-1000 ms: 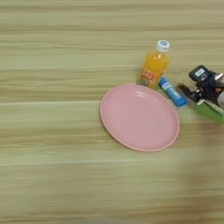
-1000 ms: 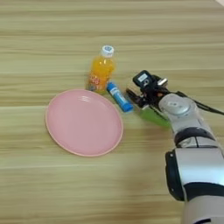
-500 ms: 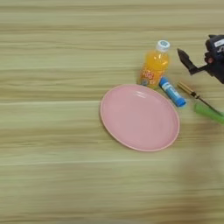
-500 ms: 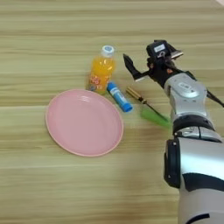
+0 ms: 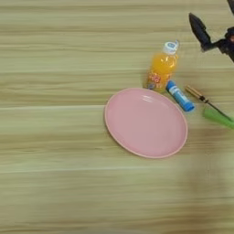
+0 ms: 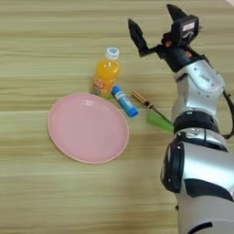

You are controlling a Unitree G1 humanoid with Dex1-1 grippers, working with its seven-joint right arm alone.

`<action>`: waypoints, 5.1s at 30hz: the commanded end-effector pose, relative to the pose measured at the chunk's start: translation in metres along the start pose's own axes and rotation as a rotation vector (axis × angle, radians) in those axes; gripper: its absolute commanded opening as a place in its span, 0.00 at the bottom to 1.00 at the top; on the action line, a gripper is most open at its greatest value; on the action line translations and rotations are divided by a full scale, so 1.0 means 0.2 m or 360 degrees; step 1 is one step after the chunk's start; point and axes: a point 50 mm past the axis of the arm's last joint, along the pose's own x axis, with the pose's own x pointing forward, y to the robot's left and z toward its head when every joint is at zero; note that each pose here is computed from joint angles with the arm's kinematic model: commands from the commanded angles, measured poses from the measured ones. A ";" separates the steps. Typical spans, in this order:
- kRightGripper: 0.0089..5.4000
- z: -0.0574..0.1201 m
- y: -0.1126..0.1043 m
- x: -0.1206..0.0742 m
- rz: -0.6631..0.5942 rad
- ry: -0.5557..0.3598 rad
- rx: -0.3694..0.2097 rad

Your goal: Move the objects on the table

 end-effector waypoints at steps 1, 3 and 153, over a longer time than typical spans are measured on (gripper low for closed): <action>1.00 0.24 -0.03 0.09 0.0116 -0.0384 0.0010; 1.00 0.27 0.00 0.08 0.0196 -0.0453 0.0056; 1.00 -0.13 1.17 -0.56 0.2344 0.0630 0.0133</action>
